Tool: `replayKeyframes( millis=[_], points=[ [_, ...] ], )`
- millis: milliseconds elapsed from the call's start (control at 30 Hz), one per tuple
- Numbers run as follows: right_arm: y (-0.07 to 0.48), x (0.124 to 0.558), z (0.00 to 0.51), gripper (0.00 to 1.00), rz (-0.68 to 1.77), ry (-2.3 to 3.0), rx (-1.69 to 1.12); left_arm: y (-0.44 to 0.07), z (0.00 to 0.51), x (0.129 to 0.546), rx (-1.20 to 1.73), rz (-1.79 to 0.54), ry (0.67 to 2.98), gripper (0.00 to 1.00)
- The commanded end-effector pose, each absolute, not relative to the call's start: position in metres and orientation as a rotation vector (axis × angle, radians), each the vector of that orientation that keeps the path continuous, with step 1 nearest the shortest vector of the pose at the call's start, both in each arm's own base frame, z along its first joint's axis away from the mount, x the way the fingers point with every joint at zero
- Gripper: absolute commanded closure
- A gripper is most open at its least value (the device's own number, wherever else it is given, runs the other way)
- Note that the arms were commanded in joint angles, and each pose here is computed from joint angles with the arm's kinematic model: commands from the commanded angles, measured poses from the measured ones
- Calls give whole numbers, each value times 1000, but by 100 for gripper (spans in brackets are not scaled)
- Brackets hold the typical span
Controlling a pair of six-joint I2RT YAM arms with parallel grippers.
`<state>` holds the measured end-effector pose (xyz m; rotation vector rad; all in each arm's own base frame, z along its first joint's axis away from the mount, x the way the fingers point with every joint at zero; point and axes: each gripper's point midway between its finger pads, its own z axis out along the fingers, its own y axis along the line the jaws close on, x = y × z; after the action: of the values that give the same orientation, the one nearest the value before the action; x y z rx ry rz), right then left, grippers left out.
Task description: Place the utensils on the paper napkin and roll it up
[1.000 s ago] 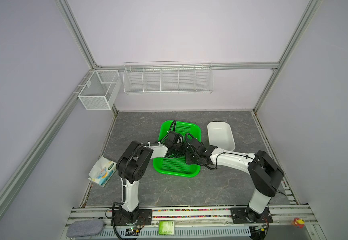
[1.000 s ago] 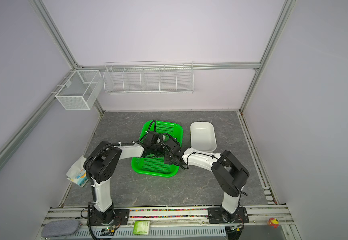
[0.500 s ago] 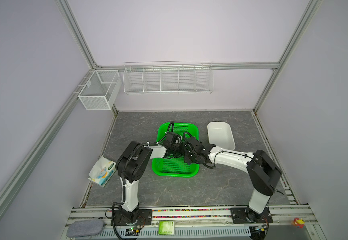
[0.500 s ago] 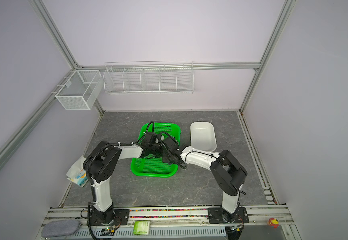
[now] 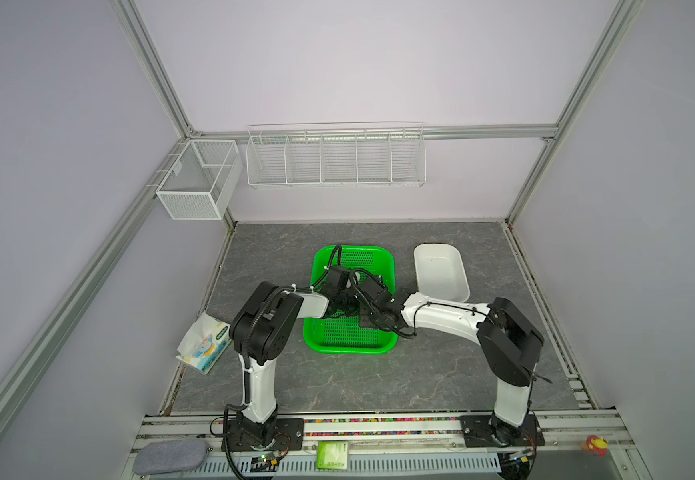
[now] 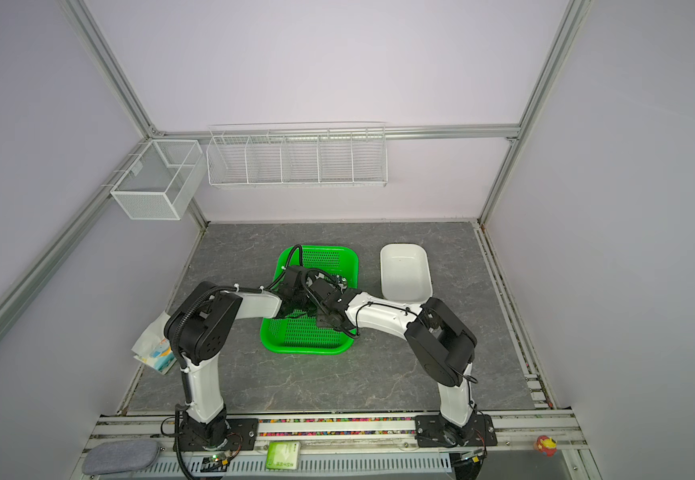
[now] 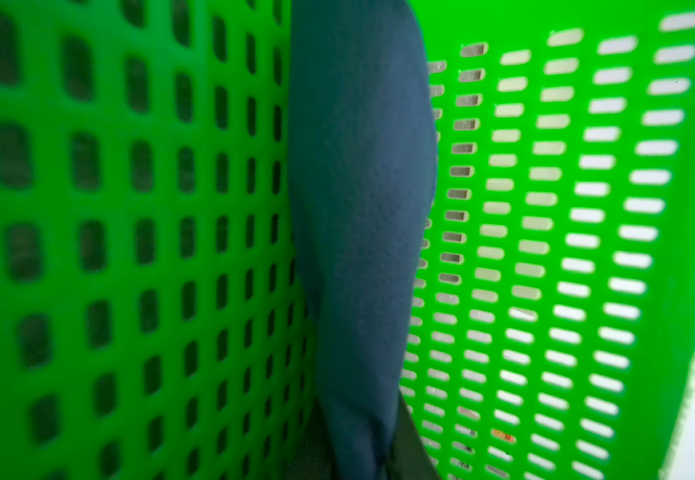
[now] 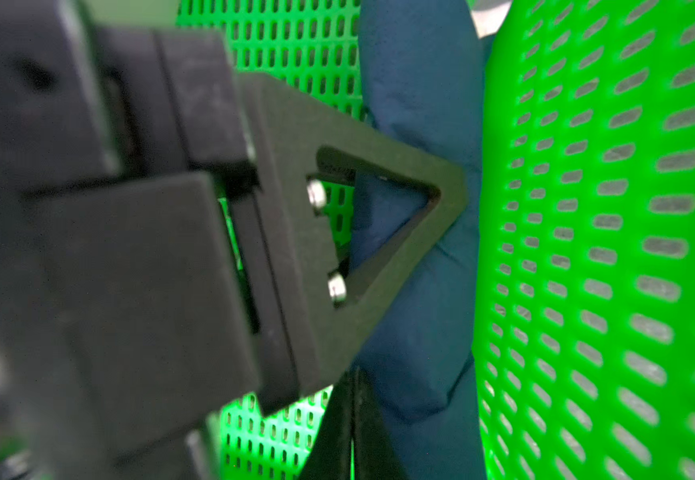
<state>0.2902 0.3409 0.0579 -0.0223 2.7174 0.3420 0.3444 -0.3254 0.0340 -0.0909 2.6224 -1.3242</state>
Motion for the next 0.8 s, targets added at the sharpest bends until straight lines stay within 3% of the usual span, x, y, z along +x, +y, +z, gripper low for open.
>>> replayKeyframes(
  millis=[0,100,767],
  points=[
    [323,284,37,94,247,2773,32,-310,19,342,-139,-1204,2705,78],
    [325,284,36,93,251,2775,33,-309,23,343,-131,-1183,2704,72],
    [338,284,34,93,341,2787,18,-293,33,345,-114,-1043,2722,54]
  ],
)
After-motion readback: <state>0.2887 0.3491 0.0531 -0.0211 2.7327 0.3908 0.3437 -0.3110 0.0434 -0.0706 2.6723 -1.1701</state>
